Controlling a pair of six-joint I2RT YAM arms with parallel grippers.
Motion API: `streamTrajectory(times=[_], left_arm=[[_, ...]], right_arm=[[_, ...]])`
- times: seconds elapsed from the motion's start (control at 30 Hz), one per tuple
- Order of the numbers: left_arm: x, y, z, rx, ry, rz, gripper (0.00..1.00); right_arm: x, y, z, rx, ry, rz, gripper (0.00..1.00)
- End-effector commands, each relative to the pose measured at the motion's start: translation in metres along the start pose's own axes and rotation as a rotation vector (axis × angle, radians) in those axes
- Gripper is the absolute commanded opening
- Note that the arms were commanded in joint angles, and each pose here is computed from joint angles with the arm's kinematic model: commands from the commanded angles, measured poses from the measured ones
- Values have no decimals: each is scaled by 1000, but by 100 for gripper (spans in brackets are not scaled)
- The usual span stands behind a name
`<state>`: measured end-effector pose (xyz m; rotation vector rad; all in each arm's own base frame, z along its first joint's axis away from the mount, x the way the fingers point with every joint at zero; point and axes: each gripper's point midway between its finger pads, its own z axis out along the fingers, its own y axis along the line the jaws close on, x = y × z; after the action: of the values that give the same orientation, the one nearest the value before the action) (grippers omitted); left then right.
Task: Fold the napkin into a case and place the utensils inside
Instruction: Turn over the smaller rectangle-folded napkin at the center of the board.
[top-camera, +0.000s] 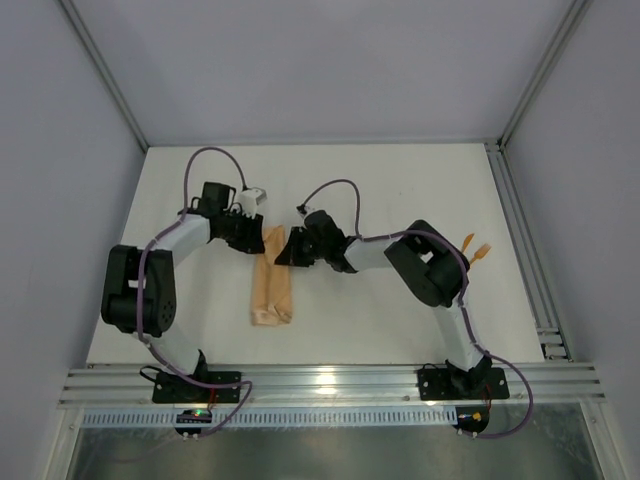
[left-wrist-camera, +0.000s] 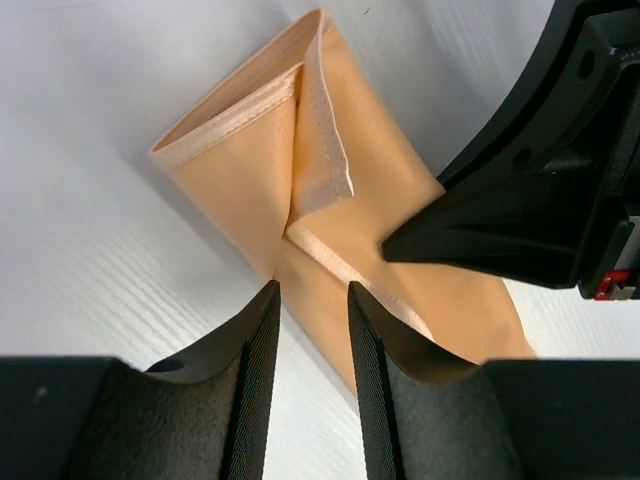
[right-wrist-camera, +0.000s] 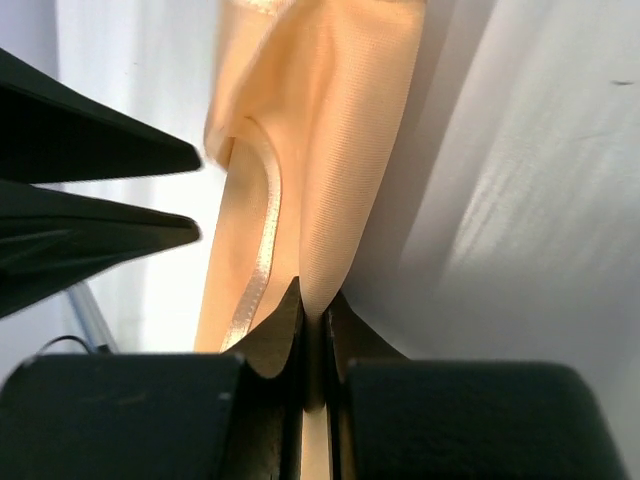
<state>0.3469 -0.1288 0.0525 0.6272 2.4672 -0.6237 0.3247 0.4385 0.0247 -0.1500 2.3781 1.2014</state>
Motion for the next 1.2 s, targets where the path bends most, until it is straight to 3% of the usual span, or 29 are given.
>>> streamTrajectory(times=[0.0,0.4,0.6,0.77,1.0,1.17], left_arm=[[-22,-7,-26,14,-46,24,36],[-14,8,-30,-36,-16,-2,38],[-15,12,-36,-69,-22,35,38],[-19,13,-41,-78,-37,41,38],[-18,18,-47,-97,-40,44,38],[-22,21,-52,-110,-54,46,38]], right_arm=[[-24,3,-25,86,-60,-151,3],[-48,-3,-52,151,-47,-274,3],[-67,-27,-88,361,4,-475,3],[-80,-40,-127,455,34,-535,3],[-104,-71,-197,785,40,-686,3],[-121,-97,-239,1057,123,-847,3]])
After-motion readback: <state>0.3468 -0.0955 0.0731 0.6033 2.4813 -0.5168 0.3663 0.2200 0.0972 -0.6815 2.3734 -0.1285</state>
